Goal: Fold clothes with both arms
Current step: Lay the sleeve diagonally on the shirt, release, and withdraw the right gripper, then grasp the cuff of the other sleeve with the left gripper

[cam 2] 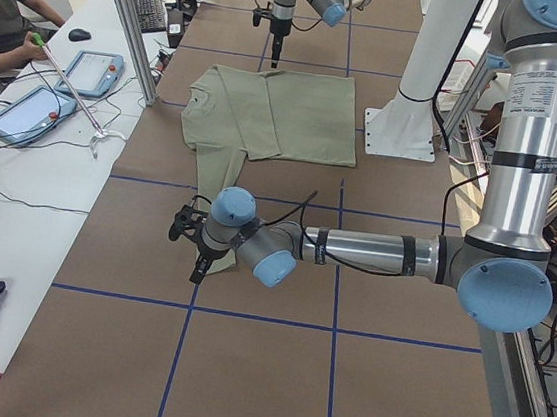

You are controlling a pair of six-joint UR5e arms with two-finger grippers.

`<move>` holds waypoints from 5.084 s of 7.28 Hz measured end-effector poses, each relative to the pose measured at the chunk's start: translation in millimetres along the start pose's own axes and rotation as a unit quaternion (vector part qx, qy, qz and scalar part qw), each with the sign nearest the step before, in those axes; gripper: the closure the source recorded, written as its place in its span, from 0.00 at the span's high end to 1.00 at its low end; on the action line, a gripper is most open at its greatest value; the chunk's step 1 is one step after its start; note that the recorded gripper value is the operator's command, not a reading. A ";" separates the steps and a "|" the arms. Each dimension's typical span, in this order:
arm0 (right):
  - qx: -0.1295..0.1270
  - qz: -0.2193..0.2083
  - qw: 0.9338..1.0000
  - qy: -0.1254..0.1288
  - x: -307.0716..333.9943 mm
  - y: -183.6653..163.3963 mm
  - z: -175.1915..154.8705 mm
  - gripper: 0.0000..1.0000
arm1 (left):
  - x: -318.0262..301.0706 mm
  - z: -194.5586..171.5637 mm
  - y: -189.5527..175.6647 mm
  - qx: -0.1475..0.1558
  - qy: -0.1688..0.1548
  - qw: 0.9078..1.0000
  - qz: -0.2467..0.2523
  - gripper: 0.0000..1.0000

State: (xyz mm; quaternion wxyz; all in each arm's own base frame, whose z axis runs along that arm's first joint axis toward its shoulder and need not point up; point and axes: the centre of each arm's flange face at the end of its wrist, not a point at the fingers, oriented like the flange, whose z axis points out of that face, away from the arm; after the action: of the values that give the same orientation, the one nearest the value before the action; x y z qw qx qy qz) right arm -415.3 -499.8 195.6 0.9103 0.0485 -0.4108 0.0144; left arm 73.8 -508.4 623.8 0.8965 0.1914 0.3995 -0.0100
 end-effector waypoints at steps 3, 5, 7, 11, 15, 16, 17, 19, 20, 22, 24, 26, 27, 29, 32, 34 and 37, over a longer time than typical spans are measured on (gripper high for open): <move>-0.017 0.027 0.998 0.046 104.8 -2.2 -14.3 1.00 | 63.0 50.0 49.3 0.014 -0.010 0.995 -0.099 1.00; -0.038 -0.005 0.998 0.058 165.1 -2.9 -23.2 1.00 | 69.8 75.4 57.6 0.020 -0.036 0.992 -0.118 1.00; -0.045 -0.021 0.997 0.065 207.8 5.1 -28.5 1.00 | 65.7 106.7 47.7 0.014 -0.052 0.991 -0.121 1.00; -0.047 -0.024 0.996 0.068 219.2 8.1 -30.0 1.00 | 55.8 125.8 40.9 0.016 -0.071 0.991 -0.110 1.00; -0.044 -0.024 0.997 0.067 219.4 8.0 -32.8 1.00 | 57.0 126.0 40.8 0.015 -0.068 0.991 -0.110 0.77; -0.044 -0.024 0.997 0.067 219.8 7.6 -33.5 1.00 | 57.7 125.4 40.5 0.015 -0.067 0.991 -0.111 0.59; -0.043 -0.023 0.997 0.067 220.5 7.0 -34.4 1.00 | 58.1 124.8 40.4 0.016 -0.066 0.991 -0.111 0.57; -0.042 -0.022 0.997 0.067 221.6 6.2 -35.6 1.00 | 57.9 124.2 40.4 0.017 -0.066 0.991 -0.111 0.57; -0.041 -0.021 0.997 0.067 222.1 5.7 -36.2 1.00 | 57.6 124.1 40.6 0.016 -0.066 0.991 -0.111 0.57; -0.040 -0.020 0.997 0.066 222.9 5.0 -37.4 1.00 | 57.9 124.4 40.8 0.016 -0.066 0.991 -0.112 0.46; -0.039 -0.019 0.997 0.066 223.7 4.4 -38.6 1.00 | 58.7 123.8 40.3 0.016 -0.065 0.991 -0.112 0.13; -0.038 -0.018 0.997 0.066 224.7 3.6 -39.1 1.00 | 62.8 120.1 37.8 0.020 -0.061 0.992 -0.112 0.00; -0.039 -0.018 0.997 0.067 225.1 3.5 -39.1 1.00 | 66.9 115.2 36.5 0.022 -0.057 0.992 -0.110 0.00; -0.038 -0.016 0.997 0.067 227.0 2.9 -39.6 1.00 | 72.7 104.1 38.7 0.022 -0.048 0.993 -0.107 0.00; -0.039 -0.015 0.997 0.068 228.4 2.4 -39.0 1.00 | 74.3 96.1 47.2 0.008 -0.034 0.994 -0.103 1.00; -0.039 -0.015 0.997 0.068 227.6 2.3 -38.8 1.00 | 72.6 97.9 50.1 0.005 -0.037 0.994 -0.101 1.00; -0.038 -0.016 0.997 0.067 226.6 2.3 -39.8 1.00 | 66.4 107.1 52.3 -0.001 -0.044 0.994 -0.105 1.00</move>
State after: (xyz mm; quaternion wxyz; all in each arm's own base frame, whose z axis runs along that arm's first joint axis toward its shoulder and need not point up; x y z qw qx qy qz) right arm -235.7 -496.6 339.4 0.9372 0.0193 -0.3480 -0.0125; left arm 204.3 -488.6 658.5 0.9072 0.1467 0.3780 -0.1118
